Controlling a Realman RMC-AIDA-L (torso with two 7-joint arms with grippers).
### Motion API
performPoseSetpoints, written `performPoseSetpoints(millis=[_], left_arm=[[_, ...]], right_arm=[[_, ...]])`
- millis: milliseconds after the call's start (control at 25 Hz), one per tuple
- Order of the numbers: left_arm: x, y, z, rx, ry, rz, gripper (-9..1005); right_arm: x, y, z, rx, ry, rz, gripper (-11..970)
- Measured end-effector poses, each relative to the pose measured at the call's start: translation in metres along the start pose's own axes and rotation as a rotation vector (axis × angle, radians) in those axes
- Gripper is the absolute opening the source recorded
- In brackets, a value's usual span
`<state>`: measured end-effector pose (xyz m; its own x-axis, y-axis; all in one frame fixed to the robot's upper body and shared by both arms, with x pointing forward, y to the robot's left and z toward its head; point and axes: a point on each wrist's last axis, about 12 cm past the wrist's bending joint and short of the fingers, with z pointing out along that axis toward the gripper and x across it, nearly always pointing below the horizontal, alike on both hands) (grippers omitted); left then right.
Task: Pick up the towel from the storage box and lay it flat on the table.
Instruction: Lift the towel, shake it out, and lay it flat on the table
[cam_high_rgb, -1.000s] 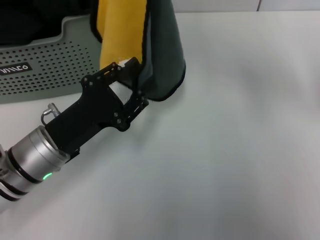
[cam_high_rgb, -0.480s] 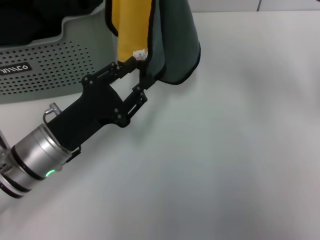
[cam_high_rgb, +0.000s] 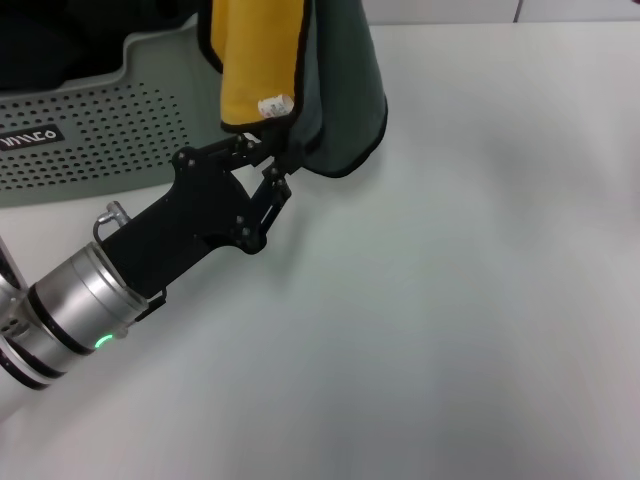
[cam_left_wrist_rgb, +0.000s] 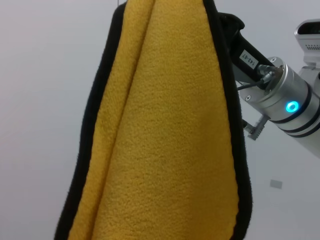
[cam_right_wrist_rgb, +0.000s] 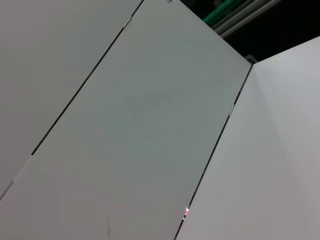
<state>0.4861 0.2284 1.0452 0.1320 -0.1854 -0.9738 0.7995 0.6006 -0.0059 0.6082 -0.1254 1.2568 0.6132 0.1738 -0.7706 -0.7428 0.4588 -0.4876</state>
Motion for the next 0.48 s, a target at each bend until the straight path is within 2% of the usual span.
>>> performPoseSetpoints(millis=[280, 480], left_arm=[[0.0022, 0.0, 0.0003, -0.008, 0.014, -0.014, 105], [0.0016, 0.0009, -0.0026, -0.023, 0.008, -0.057, 78]], right_arm=[[-0.0002, 0.0006, -0.0001, -0.003, -0.002, 0.0, 11], [0.0029, 0.004, -0.0093, 0.008, 0.015, 0.014, 11]])
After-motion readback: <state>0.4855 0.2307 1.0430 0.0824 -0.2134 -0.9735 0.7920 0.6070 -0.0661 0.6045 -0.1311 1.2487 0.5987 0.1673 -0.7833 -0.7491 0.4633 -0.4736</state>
